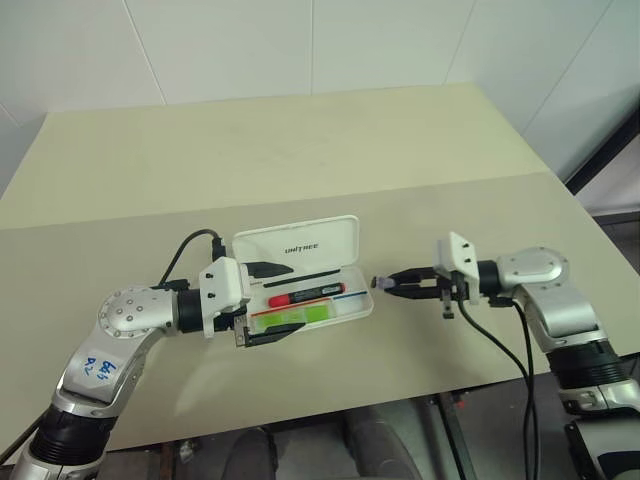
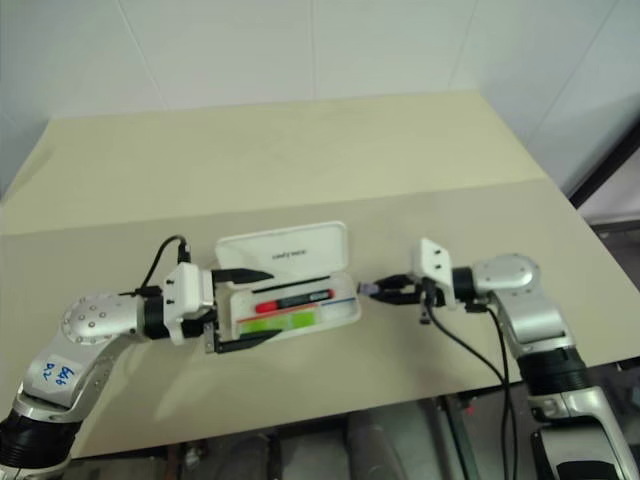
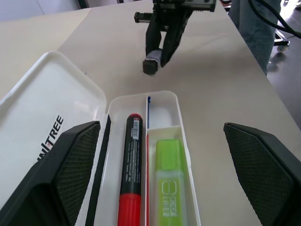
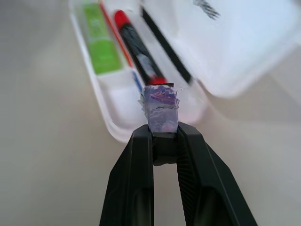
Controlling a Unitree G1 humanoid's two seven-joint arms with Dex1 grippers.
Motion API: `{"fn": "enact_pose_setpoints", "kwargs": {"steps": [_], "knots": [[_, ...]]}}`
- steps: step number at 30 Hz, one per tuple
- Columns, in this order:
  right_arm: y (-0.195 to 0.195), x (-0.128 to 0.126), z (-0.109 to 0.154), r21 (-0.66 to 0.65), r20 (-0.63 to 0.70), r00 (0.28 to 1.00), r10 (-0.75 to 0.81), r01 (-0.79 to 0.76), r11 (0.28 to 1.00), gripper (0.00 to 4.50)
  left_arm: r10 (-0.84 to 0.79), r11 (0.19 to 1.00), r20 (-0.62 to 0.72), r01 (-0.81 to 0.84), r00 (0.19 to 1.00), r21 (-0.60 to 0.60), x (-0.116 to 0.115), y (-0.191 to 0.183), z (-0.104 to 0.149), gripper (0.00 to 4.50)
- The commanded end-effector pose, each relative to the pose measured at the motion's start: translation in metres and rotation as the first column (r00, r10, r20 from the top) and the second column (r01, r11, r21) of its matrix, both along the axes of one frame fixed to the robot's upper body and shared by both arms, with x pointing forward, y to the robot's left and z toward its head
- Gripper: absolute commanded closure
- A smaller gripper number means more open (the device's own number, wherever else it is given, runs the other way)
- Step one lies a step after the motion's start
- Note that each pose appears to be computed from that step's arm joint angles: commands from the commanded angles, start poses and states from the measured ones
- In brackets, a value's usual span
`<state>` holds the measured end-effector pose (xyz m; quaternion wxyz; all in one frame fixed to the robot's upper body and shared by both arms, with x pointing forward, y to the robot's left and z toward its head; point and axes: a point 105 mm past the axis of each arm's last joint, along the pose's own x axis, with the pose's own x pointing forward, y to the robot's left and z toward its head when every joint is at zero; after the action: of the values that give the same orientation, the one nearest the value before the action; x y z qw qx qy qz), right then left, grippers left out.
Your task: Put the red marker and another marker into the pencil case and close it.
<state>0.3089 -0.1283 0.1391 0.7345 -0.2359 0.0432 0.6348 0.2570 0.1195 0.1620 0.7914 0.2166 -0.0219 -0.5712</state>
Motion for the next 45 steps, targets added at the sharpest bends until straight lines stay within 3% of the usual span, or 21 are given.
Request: {"fn": "enact_pose_setpoints", "kwargs": {"steps": [1,25,32,40,45], "knots": [[0.014,-0.004,0.000,-0.009,0.005,0.997,0.078,-0.078,0.997,4.17,0.014,1.000,0.045,-0.014,0.999,0.008,-0.002,0.004,0.006,0.00],[0.037,0.006,-0.014,-0.087,-0.007,0.978,0.210,-0.210,0.974,4.17,0.055,0.998,0.053,-0.055,0.997,0.003,-0.007,0.010,0.002,0.00],[0.040,0.008,-0.012,-0.086,0.045,0.976,0.212,-0.208,0.974,1.75,0.053,0.999,0.057,-0.053,0.997,0.006,-0.005,0.011,0.001,0.00],[0.040,0.007,0.007,-0.044,0.094,0.974,0.206,-0.203,0.978,1.75,0.052,0.999,0.059,-0.052,0.997,0.008,-0.004,0.013,0.002,0.00],[0.027,-0.003,0.038,0.098,0.103,0.987,0.123,-0.133,0.986,1.75,0.074,0.997,0.065,-0.075,0.995,0.001,-0.003,0.018,0.005,0.00]]}}
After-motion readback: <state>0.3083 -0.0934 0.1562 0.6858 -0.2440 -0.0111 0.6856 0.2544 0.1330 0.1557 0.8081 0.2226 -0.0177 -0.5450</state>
